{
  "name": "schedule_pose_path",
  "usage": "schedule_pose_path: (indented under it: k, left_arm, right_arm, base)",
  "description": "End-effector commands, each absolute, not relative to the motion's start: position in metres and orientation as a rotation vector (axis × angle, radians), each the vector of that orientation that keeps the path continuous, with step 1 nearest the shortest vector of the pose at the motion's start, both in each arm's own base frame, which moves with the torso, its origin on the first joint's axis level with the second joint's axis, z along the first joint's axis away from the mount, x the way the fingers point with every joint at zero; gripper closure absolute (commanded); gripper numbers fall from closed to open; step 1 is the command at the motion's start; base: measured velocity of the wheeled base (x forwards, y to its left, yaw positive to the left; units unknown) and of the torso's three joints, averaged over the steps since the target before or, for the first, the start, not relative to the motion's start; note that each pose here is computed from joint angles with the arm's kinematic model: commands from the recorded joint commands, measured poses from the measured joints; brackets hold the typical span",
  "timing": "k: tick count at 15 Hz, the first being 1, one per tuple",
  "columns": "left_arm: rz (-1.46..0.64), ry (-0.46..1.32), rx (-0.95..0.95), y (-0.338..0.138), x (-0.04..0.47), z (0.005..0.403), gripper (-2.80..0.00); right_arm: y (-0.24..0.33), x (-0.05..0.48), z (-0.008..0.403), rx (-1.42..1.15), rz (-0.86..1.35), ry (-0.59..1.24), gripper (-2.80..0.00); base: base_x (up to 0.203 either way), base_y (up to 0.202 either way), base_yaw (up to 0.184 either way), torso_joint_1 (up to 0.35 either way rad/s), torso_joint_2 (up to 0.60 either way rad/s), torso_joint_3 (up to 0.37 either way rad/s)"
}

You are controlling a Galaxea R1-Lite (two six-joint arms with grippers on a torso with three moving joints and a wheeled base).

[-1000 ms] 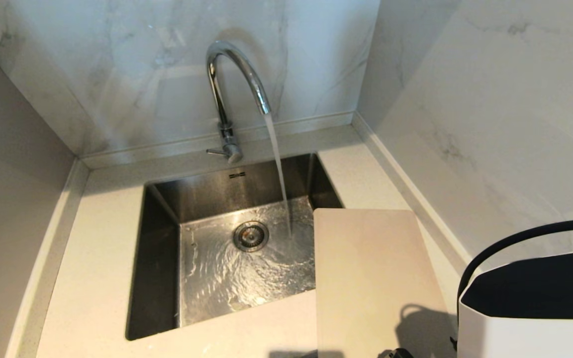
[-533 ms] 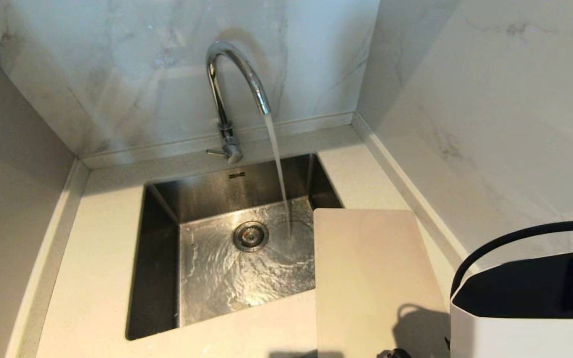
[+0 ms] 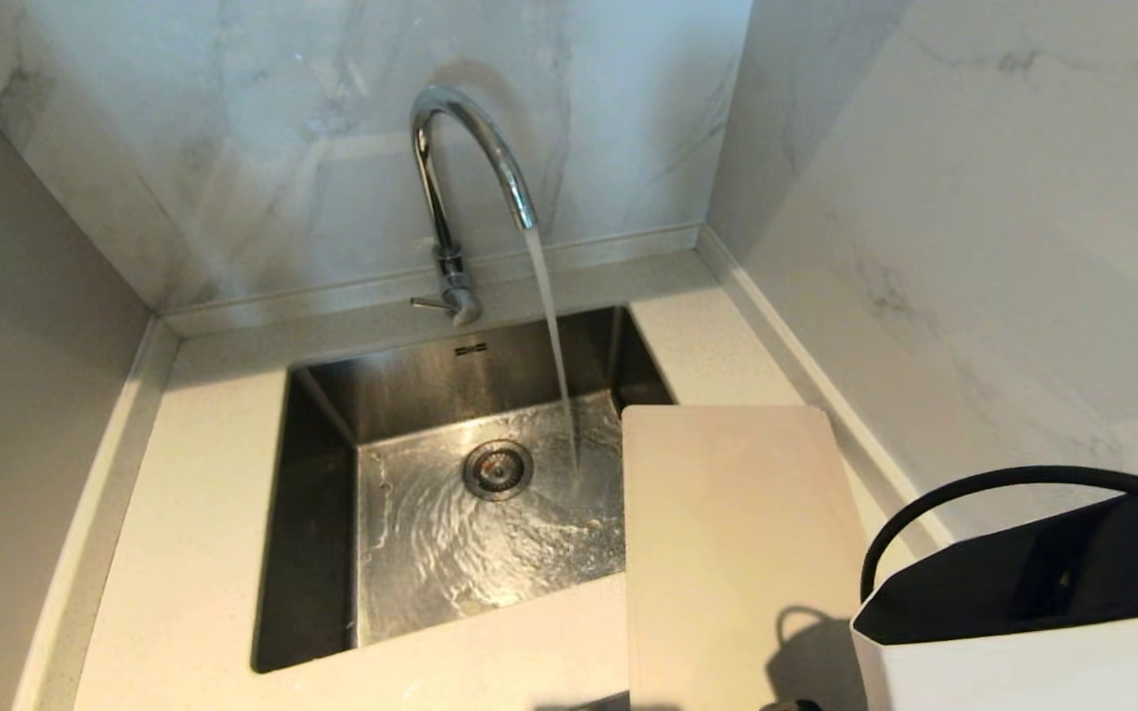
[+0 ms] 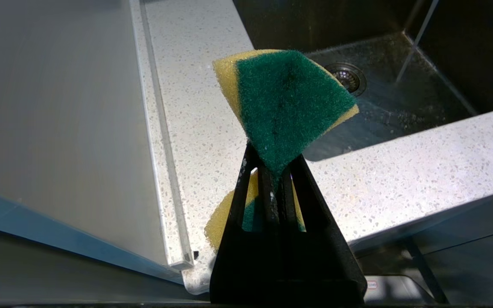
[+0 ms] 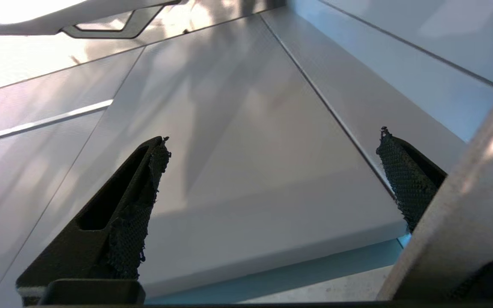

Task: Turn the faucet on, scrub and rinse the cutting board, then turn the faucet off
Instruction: Pick up the cutting board

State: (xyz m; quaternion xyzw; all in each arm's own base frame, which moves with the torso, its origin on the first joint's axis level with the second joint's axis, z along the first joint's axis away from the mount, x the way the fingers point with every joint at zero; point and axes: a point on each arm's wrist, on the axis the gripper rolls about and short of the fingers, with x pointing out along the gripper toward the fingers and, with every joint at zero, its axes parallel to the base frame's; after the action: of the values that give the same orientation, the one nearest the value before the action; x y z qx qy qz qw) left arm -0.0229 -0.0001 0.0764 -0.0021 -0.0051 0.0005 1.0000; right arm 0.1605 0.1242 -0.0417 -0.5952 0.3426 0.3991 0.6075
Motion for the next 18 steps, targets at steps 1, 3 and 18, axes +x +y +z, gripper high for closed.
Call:
schedule_pose_path:
  k: [1,3,18]
  left_arm:
    - [0.002,-0.012,-0.005,-0.0001,-0.023,0.0764,0.0]
    - [0.002,-0.012,-0.005,-0.0001,-0.023,0.0764,0.0]
    - [0.002,-0.012,-0.005,-0.0001,-0.023,0.0764,0.0]
  right_arm:
    - [0.1225,0.1585,-0.0478,-1.389,0.94,0.818,-2.8]
    - [0.1225,0.1586,-0.0475,-1.39,0.938,0.816,-2.8]
    - [0.1199,0.1555,-0.0453,-1.401,0.918,0.794,-2.8]
  base:
    - [0.0,0.0,0.0,0.0,0.0,0.0]
    - [0.0,0.0,0.0,0.0,0.0,0.0]
    - [0.0,0.0,0.0,0.0,0.0,0.0]
